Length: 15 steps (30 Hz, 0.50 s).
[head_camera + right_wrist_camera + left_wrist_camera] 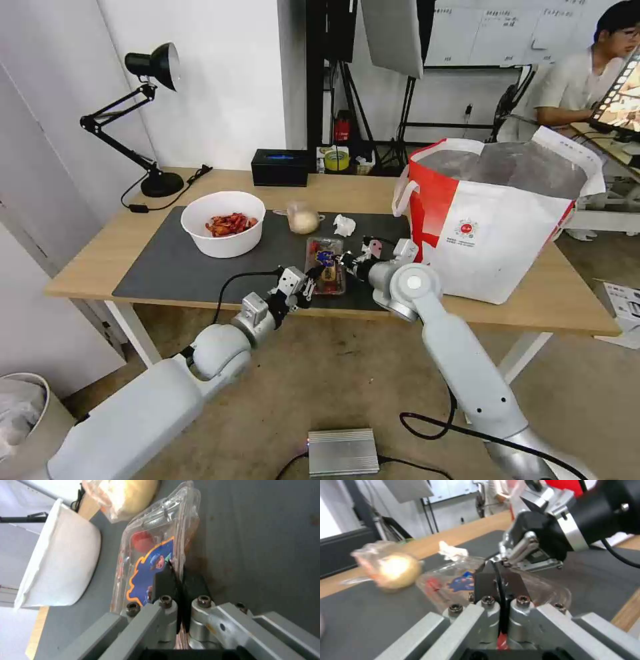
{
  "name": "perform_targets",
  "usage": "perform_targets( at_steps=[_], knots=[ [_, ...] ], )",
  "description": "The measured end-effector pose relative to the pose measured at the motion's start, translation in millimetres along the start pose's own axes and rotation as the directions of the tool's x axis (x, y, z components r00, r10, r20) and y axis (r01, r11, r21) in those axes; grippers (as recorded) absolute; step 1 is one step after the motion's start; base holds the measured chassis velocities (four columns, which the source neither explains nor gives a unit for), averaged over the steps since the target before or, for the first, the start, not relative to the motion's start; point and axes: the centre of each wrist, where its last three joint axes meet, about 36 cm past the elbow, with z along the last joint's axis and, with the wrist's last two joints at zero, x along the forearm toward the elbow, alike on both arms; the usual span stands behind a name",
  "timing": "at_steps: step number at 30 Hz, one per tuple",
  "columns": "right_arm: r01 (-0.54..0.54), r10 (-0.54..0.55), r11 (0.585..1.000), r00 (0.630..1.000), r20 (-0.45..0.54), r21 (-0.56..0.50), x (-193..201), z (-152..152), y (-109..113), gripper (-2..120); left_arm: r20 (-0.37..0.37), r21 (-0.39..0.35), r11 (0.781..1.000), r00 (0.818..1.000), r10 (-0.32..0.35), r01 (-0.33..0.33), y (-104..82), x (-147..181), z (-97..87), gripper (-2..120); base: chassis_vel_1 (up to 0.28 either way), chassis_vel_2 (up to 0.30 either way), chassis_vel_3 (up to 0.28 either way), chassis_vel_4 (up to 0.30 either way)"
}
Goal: Pick up the trash from the table and place it into the takeout bag.
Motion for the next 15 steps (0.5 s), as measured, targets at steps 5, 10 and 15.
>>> perform_targets(
  at_steps=[5, 10, 15],
  knots=[
    [0.024, -0.024, 1.0, 1.0, 0.007, -0.004, 1, 0, 3, 0, 0.039, 0.022, 0.996, 0.995, -0.091, 0.09, 10.6, 33, -6.4, 0, 0.0, 0.0, 0.0, 0.0],
    [0.042, -0.042, 0.999, 0.999, 0.021, -0.003, 6, -1, 2, 0, 0.067, 0.044, 0.988, 0.986, -0.152, 0.149, 5.8, 61, -8.4, 0, 0.0, 0.0, 0.0, 0.0],
    [0.068, -0.068, 0.998, 0.996, 0.064, 0.01, 20, -9, 6, 0, 0.059, 0.098, 0.972, 0.974, -0.22, 0.214, -15.4, 86, -0.9, 13, 0.0, 0.0, 0.0, 0.0]
  ],
)
